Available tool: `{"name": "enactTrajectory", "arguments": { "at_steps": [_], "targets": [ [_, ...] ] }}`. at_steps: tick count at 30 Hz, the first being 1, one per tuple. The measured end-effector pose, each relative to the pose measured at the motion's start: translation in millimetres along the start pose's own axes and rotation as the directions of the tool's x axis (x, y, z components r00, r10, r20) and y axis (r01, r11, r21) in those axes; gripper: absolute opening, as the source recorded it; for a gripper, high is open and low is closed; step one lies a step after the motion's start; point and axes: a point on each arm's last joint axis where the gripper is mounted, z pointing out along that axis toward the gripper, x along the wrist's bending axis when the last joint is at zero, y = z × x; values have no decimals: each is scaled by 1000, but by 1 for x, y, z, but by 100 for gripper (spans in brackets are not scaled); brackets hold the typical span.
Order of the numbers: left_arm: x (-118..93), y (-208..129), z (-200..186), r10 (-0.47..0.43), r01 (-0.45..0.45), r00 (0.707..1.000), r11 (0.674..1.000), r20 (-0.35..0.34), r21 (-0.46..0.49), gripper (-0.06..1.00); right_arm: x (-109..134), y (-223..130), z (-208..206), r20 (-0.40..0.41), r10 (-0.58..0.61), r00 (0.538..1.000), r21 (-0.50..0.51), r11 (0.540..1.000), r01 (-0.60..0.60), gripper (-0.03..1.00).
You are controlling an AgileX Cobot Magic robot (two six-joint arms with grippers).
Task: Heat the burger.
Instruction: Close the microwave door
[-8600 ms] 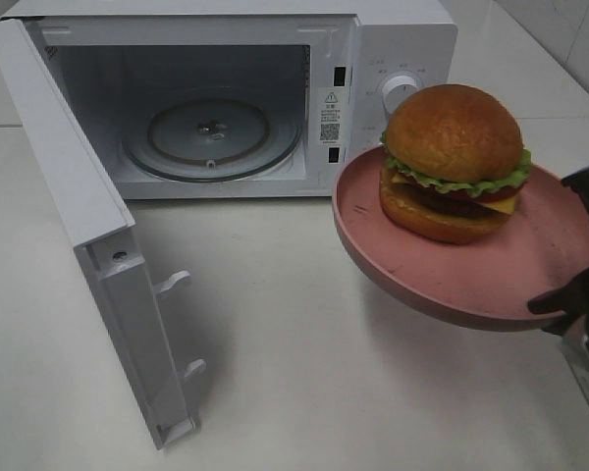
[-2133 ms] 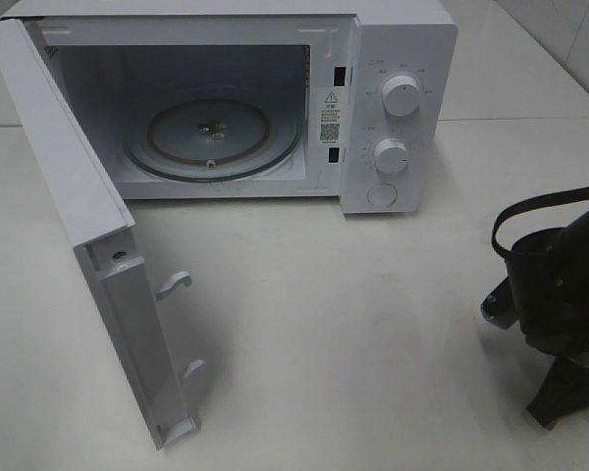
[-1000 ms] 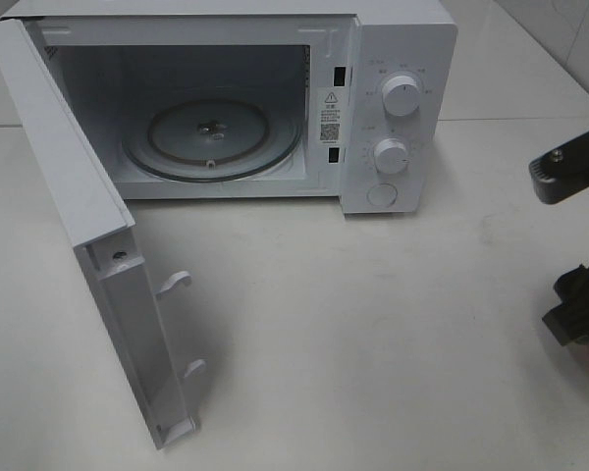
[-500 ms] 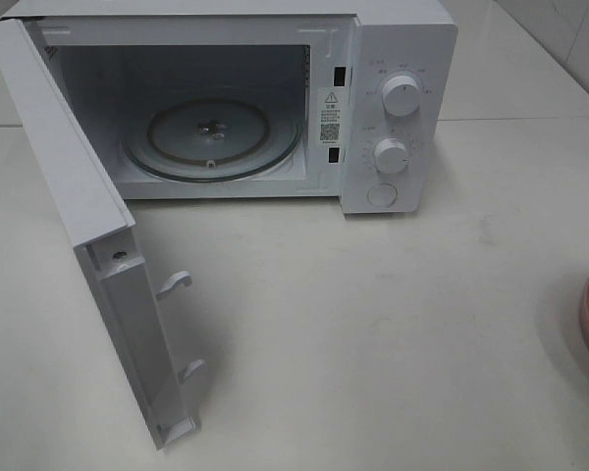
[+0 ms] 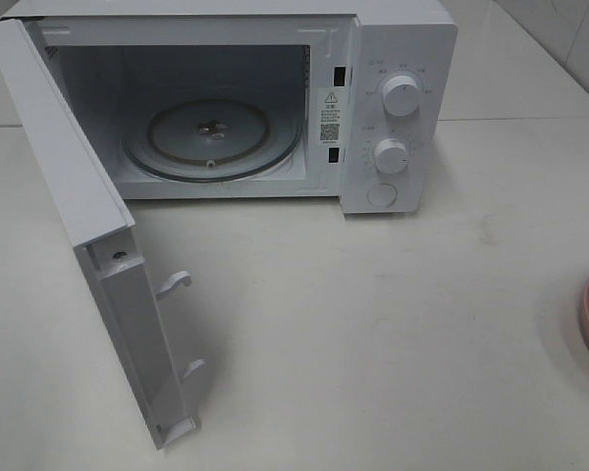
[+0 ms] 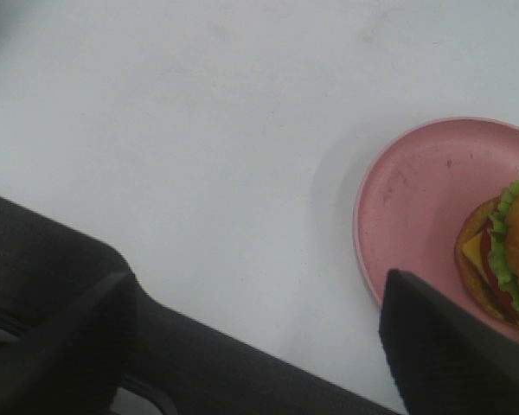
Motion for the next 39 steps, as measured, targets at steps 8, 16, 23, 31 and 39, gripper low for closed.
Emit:
{"name": "enactTrajectory", "arguments": {
  "at_steps": [8, 16, 23, 31, 39],
  "targets": [
    [0, 0, 0, 0, 0, 1000, 1000, 0, 0, 98, -3, -30, -1, 59, 152, 987, -114, 983, -144, 75],
    [0, 0, 0, 0, 0, 1000, 1000, 0, 0, 98, 0, -43, -8, 75, 235, 969, -255, 944, -209, 75],
    [0, 0, 0, 0, 0, 1000, 1000, 0, 0, 98, 4, -56, -17, 124, 319, 940, -357, 898, -258, 75],
    [0, 0, 0, 0, 0, 1000, 1000, 0, 0, 98, 4, -57, -18, 139, 343, 929, -368, 889, -273, 75],
    [0, 0, 0, 0, 0, 1000, 1000, 0, 0, 98, 4, -57, -18, 139, 343, 929, -368, 889, -273, 75]
  ]
}}
